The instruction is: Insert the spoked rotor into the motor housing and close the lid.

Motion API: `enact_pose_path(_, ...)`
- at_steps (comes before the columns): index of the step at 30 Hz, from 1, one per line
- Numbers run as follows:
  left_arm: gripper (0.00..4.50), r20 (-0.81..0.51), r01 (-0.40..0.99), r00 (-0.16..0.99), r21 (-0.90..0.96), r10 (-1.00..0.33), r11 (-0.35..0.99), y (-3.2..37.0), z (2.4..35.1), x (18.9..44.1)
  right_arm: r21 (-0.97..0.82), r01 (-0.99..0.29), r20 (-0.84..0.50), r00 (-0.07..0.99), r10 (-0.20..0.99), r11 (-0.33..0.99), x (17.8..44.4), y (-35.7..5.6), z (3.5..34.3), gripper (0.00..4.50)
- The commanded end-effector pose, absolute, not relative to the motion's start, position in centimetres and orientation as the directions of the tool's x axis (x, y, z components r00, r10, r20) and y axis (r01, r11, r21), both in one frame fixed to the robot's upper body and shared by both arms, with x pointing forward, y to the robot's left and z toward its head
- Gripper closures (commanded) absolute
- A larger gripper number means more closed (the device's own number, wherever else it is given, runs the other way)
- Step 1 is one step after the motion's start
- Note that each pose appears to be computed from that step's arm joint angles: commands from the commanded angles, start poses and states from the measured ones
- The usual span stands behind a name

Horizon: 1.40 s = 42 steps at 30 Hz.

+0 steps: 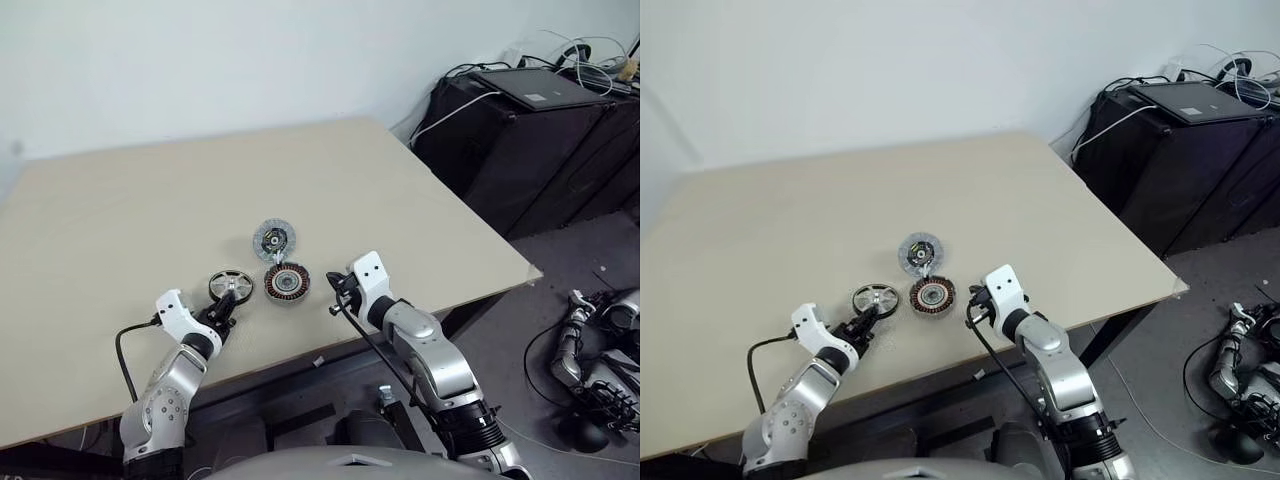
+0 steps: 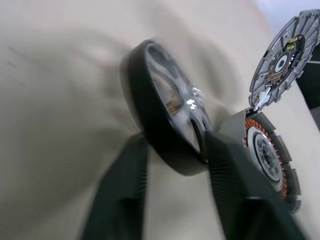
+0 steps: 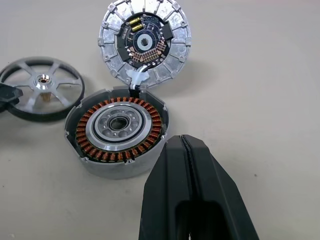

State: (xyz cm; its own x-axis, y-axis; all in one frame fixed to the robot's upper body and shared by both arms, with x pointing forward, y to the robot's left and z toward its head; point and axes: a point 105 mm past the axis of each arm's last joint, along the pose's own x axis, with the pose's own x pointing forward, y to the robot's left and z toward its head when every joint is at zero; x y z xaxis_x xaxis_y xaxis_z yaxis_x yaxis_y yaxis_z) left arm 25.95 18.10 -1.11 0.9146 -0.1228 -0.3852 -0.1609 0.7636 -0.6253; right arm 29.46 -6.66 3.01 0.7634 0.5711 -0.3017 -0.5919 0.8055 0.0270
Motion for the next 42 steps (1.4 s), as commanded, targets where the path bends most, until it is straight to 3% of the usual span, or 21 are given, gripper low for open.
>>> enact_pose_path(1, 4.09, -0.35, -0.155, 0.93, -0.645, -0.11, 0.748, 18.3, -0.3, 26.3, 0.017, -0.584, -0.254, 0.783, 0.568, 0.812, 29.9, -6.7, 4.4, 4.5)
enact_pose_path(5, 4.09, -0.313, -0.168, 0.947, -0.668, -0.07, 0.725, 18.8, 0.3, 26.5, 0.018, -0.584, -0.256, 0.782, 0.569, 0.811, 29.9, -6.7, 4.4, 4.5)
enact_pose_path(10, 4.09, -0.098, -0.1, 0.994, -0.758, 0.04, 0.645, 20.0, 3.9, 27.3, 0.015, -0.585, -0.254, 0.782, 0.569, 0.811, 29.8, -6.8, 4.5, 4.5)
enact_pose_path(13, 4.09, 0.062, 0.075, 0.997, -0.83, -0.042, 0.552, 18.6, 6.3, 27.4, 0.011, -0.589, -0.256, 0.78, 0.571, 0.808, 29.7, -6.9, 4.5, 4.5)
enact_pose_path(17, 4.09, 0.122, 0.211, 0.969, -0.861, -0.216, 0.462, 15.6, 7.1, 27.2, 0.006, -0.59, -0.263, 0.778, 0.571, 0.807, 29.5, -7.0, 4.4, 4.5)
enact_pose_path(22, 4.09, 0.081, 0.236, 0.921, -0.894, -0.381, 0.381, 12.5, 6.4, 27.3, 0.003, -0.584, -0.264, 0.782, 0.564, 0.812, 29.3, -7.1, 4.4, 4.5)
enact_pose_path(26, 4.09, -0.024, 0.179, 0.877, -0.91, -0.48, 0.373, 10.9, 4.7, 27.3, -0.003, -0.571, -0.262, 0.793, 0.55, 0.821, 29.2, -7.5, 4.5, 4.5)
enact_pose_path(31, 4.09, -0.151, 0.059, 0.859, -0.92, -0.49, 0.388, 10.5, 2.5, 27.5, -0.005, -0.551, -0.263, 0.806, 0.531, 0.834, 29.0, -7.9, 4.4, 4.5)
enact_pose_path(42, 4.09, -0.231, -0.04, 0.819, -0.936, -0.525, 0.349, 9.0, 0.9, 27.3, 0.001, -0.54, -0.274, 0.81, 0.519, 0.842, 28.2, -8.2, 4.0, 4.5)
